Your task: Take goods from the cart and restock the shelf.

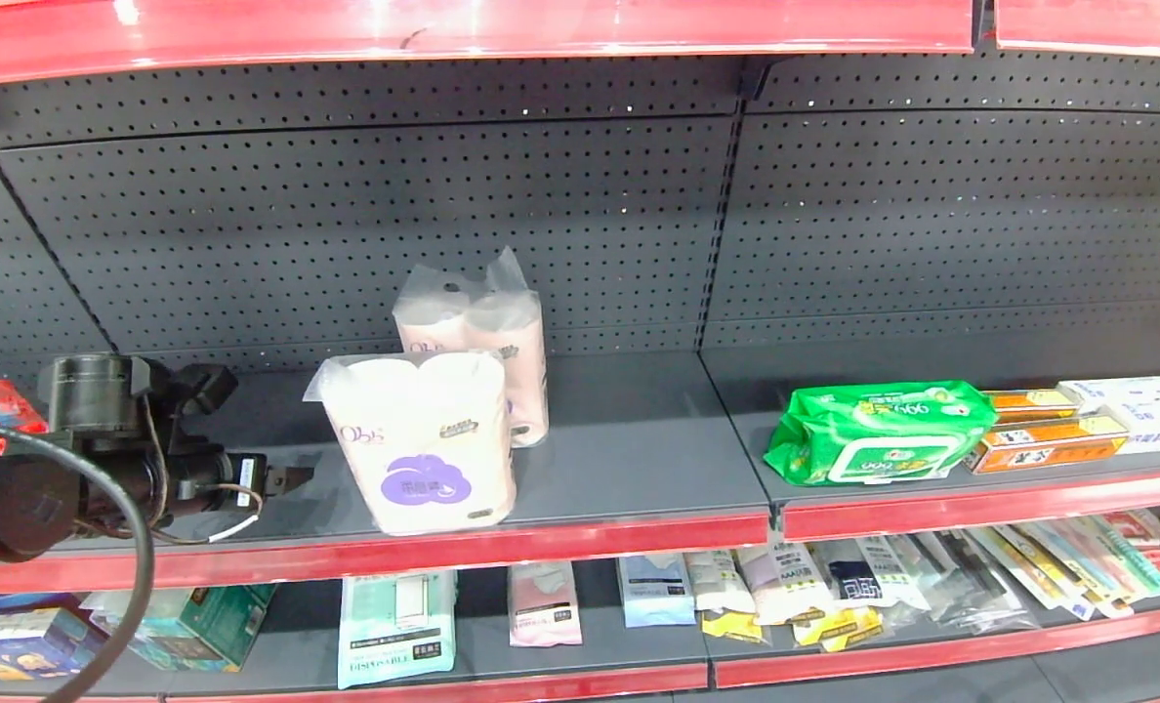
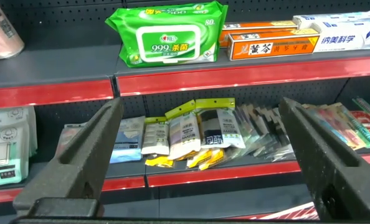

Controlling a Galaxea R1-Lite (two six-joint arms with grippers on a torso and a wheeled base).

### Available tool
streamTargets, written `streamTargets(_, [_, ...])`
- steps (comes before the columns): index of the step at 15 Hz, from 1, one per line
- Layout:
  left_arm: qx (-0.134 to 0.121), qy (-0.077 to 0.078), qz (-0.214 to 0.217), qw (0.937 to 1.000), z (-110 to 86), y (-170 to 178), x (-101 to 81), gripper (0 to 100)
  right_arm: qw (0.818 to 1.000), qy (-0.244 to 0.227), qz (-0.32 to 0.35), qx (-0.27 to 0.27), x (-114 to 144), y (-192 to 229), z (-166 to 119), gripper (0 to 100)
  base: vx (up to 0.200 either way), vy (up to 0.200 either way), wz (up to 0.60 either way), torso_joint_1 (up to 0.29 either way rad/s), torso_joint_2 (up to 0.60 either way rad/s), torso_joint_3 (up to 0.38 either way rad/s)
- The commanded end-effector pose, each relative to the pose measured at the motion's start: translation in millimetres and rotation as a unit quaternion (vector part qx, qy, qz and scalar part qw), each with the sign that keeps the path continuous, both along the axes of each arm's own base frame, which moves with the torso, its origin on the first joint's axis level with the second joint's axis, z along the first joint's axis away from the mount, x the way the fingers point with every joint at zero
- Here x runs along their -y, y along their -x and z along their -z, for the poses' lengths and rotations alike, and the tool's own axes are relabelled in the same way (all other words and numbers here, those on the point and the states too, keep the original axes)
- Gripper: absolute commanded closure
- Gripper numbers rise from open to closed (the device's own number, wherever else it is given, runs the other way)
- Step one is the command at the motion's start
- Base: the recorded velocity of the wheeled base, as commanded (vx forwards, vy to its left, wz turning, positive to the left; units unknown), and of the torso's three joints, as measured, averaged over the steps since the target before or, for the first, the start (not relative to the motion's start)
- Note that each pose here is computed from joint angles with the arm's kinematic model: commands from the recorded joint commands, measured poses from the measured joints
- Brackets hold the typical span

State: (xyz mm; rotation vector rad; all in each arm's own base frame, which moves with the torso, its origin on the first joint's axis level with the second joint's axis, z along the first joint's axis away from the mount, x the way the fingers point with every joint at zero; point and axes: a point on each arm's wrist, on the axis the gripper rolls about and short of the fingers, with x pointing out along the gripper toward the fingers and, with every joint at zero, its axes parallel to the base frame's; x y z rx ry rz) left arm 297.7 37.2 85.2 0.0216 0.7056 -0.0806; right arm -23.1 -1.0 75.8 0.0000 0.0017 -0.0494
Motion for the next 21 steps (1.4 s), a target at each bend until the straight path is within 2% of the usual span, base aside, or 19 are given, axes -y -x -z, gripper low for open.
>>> streamTargets(1, [-0.01,0.001,0.012,0.9999,10.1,-6.6,6.3,0,1.0,0.0,0.0,-0.001,0.0,-0.1,0.1,0,0.0,0.0,0.0,0.0,0.0,0.0])
streamTargets(8, [-0.01,0.0,0.032,0.9994,23.9,-16.7,17.3,0,1.0,0.0,0.0,-0.001,0.0,-0.1,0.1,0,0.0,0.0,0.0,0.0,0.0,0.0])
streamTargets(13, [0.003,-0.002,0.048,0.9988,25.9,-27.6,26.5,0,1.0,0.0,0.0,-0.001,0.0,-0.1,0.1,0,0.0,0.0,0.0,0.0,0.0,0.0])
streamTargets(21, [0.001,-0.003,0.072,0.9974,28.1,-30.4,43.4,0,1.0,0.0,0.0,-0.001,0.0,-0.1,0.1,0,0.0,0.0,0.0,0.0,0.0,0.0])
